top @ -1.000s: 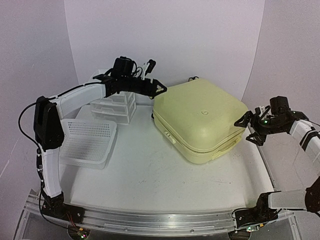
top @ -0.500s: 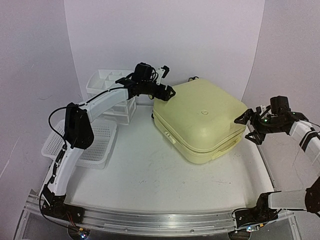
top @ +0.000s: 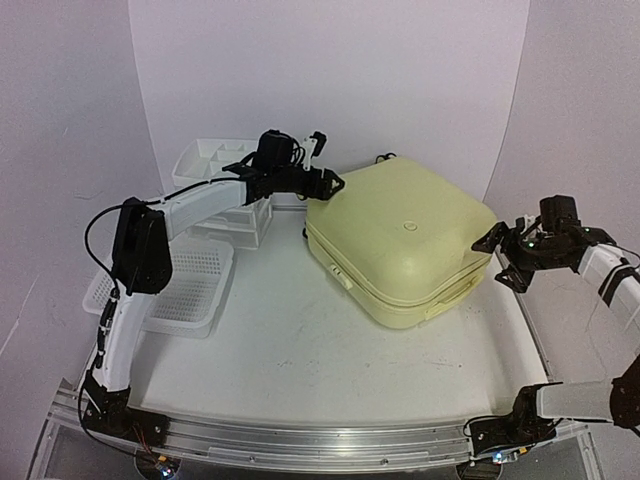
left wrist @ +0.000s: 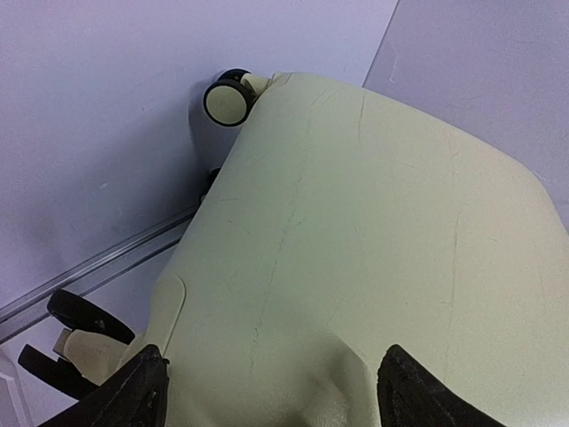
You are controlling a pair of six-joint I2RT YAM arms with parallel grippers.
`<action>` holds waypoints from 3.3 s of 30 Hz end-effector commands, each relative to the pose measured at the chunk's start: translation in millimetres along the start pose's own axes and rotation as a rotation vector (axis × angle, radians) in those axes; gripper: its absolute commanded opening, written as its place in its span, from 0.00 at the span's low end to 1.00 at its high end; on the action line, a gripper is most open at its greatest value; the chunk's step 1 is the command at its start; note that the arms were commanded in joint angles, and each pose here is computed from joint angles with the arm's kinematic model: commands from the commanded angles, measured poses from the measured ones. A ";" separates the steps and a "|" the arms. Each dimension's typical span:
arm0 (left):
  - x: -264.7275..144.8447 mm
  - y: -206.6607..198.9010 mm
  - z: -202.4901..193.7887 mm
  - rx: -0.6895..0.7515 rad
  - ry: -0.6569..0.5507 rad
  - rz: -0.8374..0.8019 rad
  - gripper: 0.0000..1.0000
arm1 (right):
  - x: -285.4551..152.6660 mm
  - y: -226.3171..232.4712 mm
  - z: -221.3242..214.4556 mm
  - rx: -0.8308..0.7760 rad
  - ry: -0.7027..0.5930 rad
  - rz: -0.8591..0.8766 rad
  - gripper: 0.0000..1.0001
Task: Open, take out, and arrange the luggage
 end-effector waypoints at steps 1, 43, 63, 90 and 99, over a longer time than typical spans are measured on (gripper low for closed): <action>-8.0 -92.5 -47.9 -0.133 0.260 -0.302 0.80 | -7.6 1.7 4.4 -0.035 -0.074 0.000 0.98; -213.9 -134.2 -17.0 -0.031 0.142 -0.265 0.81 | 62.2 -27.0 -7.5 0.323 -0.159 -0.249 0.60; -227.4 -133.4 -29.6 -0.029 0.150 -0.227 0.82 | 132.5 -71.6 -11.2 0.515 -0.223 -0.339 0.37; -222.3 -120.5 -8.0 -0.036 0.111 -0.200 0.84 | 143.5 -94.1 112.6 -0.448 0.208 -0.396 0.00; -177.1 -94.9 -16.4 -0.208 0.205 -0.227 0.86 | 182.6 -76.9 172.6 -0.553 0.182 -0.418 0.00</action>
Point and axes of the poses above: each gripper's point midway between its finger pads, its own x axis out along the fingers, its own y axis along the line the jaws close on, z = x × y, the point moved 8 cm from there along -x, back along the fingers, and after that the axes turned 15 degrees about x, right-handed, at the moved point
